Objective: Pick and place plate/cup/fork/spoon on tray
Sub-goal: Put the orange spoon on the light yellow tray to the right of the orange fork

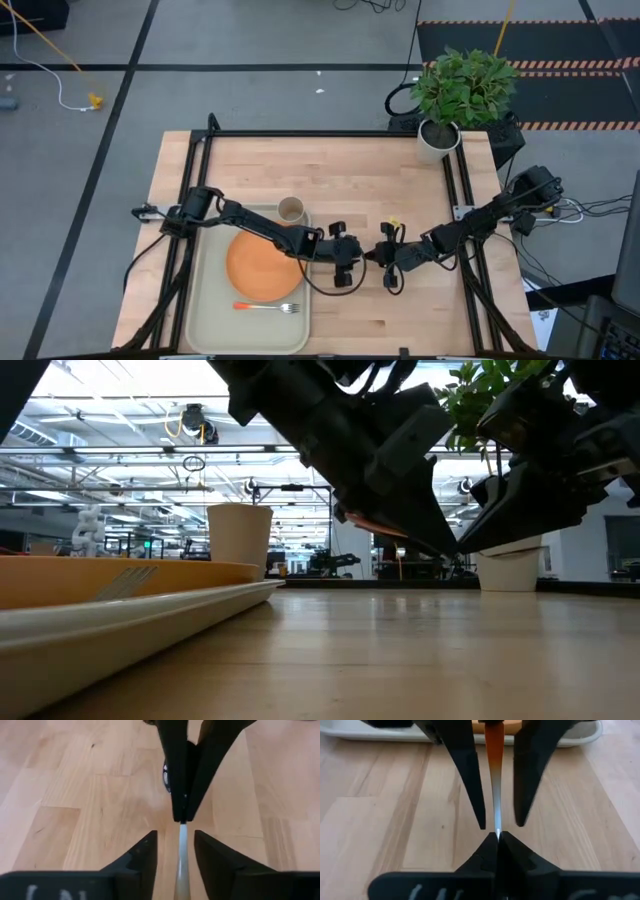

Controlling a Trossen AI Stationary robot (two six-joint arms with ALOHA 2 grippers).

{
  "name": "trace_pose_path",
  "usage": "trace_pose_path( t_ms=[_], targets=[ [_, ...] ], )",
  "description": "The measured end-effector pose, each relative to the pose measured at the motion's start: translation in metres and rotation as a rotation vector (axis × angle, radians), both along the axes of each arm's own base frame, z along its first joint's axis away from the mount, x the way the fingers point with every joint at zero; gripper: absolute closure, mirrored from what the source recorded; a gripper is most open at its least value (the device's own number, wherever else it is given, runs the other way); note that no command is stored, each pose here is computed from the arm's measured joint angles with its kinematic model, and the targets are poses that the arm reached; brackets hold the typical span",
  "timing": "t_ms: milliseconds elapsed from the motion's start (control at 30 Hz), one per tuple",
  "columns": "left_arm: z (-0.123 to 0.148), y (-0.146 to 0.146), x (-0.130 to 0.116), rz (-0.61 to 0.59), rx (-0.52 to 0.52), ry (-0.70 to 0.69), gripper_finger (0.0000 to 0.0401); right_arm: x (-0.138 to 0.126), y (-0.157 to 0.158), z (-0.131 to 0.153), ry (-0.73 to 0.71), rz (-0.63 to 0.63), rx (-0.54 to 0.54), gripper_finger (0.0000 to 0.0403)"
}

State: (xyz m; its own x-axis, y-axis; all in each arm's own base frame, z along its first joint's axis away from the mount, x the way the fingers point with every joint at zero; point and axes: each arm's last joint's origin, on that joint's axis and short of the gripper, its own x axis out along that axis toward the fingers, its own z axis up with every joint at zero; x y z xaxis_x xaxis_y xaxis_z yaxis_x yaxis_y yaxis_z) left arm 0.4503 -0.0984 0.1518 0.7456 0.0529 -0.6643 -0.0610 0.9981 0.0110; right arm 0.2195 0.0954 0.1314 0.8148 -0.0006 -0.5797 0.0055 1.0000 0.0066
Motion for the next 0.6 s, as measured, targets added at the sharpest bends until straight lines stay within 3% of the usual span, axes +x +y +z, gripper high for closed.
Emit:
trace_pose_path(
  t_ms=[433,600],
  targets=[
    [0.0001,-0.0005,0.0,-0.009,-0.005,0.0,0.038,0.0001,0.0,0.0001,-0.002,-0.001,-0.002,0.0402],
    [0.0033,-0.0043,-0.0021,-0.011,-0.013,0.003,0.0385,0.0023,0.001,0.0036,-0.043,0.003,0.011,0.0376]
  ],
)
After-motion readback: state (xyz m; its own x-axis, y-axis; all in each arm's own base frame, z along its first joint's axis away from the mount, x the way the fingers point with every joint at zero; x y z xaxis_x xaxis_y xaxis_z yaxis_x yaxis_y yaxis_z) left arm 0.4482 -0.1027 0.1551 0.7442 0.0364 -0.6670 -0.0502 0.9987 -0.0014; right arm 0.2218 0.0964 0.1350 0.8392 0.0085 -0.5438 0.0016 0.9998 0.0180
